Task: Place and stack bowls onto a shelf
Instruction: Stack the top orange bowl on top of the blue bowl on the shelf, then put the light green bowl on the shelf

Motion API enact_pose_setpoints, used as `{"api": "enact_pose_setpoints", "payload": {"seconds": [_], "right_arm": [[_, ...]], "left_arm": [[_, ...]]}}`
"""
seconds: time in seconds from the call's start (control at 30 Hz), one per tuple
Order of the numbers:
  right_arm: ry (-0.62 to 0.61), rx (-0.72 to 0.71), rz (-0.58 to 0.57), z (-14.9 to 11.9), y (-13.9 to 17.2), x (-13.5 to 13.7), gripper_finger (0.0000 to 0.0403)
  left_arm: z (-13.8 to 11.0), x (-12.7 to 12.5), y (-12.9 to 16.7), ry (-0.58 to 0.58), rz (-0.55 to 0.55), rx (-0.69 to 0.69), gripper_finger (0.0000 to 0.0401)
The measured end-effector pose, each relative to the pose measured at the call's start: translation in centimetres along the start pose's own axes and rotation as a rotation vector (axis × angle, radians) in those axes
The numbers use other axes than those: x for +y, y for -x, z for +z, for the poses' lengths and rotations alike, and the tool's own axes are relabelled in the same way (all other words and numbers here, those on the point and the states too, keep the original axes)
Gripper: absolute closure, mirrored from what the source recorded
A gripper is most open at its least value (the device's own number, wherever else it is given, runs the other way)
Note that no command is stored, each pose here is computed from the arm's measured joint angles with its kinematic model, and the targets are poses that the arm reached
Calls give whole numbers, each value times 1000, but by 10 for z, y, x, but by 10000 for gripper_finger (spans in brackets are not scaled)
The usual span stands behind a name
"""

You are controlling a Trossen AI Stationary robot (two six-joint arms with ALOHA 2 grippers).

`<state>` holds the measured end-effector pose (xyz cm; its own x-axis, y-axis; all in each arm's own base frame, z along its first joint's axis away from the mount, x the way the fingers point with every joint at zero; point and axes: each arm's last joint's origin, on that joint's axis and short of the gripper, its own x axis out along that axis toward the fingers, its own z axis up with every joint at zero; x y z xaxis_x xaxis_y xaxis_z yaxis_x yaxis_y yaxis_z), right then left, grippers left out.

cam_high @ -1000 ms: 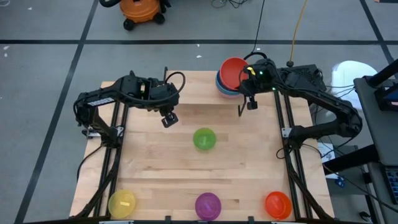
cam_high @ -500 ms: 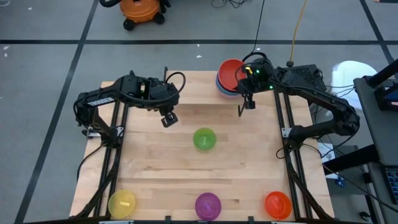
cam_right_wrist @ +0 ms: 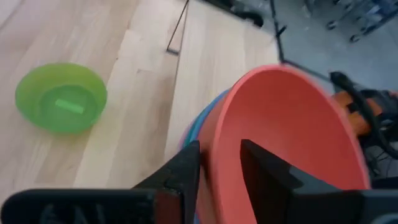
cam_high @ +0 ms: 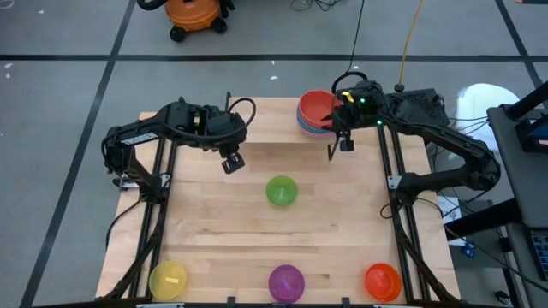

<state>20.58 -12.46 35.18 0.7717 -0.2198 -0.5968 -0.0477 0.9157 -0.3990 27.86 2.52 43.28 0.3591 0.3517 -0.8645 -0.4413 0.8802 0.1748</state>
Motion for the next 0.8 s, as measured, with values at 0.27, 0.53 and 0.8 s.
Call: {"api": "enact_pose_setpoints", "payload": {"seconds": [0.27,0.53,0.8], "right_arm": [[64,-23,-135,6,17,-3,291],[80,-149,-218,15,67,15,291],[110,-302,-280,15,124,39,291]], "left_arm": [[2,7,-2,21,13,5,320],[1,4,-2,21,-69,28,320],[2,-17,-11,14,-123,71,320]]}}
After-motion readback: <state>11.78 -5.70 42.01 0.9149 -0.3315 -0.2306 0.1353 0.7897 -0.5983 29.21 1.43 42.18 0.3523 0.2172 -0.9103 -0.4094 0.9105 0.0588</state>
